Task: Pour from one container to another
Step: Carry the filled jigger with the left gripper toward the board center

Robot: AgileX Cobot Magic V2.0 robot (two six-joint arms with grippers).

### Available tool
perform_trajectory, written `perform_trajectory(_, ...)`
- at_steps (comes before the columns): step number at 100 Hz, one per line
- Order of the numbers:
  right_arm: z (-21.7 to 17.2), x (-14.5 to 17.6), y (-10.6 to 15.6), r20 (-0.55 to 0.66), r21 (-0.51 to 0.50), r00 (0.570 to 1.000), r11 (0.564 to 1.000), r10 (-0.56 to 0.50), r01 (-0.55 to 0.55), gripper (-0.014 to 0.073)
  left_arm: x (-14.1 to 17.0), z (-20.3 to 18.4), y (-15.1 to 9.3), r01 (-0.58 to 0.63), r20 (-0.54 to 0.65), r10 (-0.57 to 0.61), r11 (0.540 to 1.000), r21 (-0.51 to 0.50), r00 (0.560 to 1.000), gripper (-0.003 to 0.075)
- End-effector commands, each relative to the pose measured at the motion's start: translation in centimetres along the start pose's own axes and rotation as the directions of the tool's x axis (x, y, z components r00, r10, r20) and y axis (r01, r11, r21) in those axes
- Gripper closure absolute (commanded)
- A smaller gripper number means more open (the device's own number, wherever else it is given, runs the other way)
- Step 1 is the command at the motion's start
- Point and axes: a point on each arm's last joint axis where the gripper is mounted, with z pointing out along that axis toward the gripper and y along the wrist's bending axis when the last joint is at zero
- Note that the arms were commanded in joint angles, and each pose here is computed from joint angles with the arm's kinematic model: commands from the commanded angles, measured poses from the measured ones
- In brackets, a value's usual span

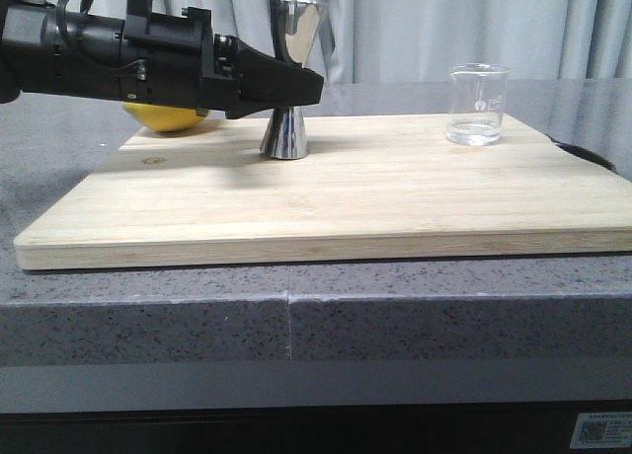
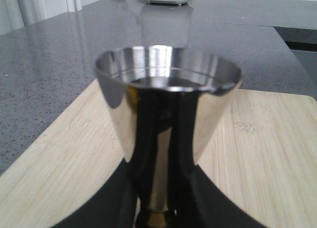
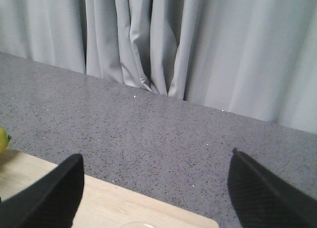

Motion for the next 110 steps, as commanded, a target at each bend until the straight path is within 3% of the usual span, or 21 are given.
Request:
perform_trajectory(1,-0.73,-2.39,-0.11,0.130,-0.007,0.991,1.000,-0.017,0.018,0.0053,-3.94,-0.55,-0.49,-0.039,0.166,0.034,0.999,0.029,0.986,0.0696)
perform_trajectory(75,-0.73,-2.39,-0.11,0.130,-0.007,0.991,1.000,-0.017,0.019,0.0053,-3.94,-0.55,-0.50,-0.039,0.167,0.034,0.999,0.030,0.985,0.0476)
perform_trajectory(110,-0.73,-2.39,-0.11,0.130,-0.007,0.991,1.000,-0.017,0.019,0.0053,-3.94,-0.55,-0.50,-0.032,0.167,0.026,0.999,0.032,0.986,0.0263)
